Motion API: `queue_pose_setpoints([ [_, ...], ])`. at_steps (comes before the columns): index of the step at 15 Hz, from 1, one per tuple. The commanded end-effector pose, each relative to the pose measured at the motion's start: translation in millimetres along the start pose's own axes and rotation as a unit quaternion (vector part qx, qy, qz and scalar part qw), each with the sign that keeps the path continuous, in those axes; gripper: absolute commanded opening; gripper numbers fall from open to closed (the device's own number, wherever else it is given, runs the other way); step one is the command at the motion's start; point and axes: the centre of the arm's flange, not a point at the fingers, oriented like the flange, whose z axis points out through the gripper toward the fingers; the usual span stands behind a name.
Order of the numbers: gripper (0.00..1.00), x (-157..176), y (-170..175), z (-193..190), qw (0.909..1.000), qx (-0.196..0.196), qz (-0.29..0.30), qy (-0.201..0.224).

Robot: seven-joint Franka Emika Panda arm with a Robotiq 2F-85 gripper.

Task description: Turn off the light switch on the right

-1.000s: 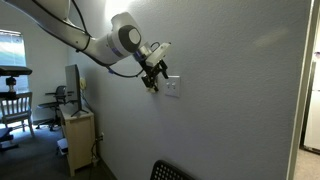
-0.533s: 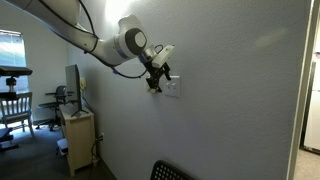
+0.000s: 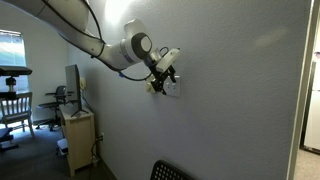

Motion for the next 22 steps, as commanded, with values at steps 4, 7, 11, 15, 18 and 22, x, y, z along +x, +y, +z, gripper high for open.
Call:
queue_pose_setpoints([
  [4,1.00,3,-3,14,0.9996,-0.008,0.024,0.008],
  [7,1.00,7,-5,12,0.9996,-0.016,0.021,0.005],
  [11,1.00,12,-11,13,0.9997,-0.019,0.011,0.010],
  [15,1.00,11,-13,15,0.9997,-0.016,0.016,0.011],
  [18,1.00,10,-15,22,0.9997,0.005,0.020,0.016],
  [22,1.00,11,-23,33,0.9992,0.024,0.028,0.016],
])
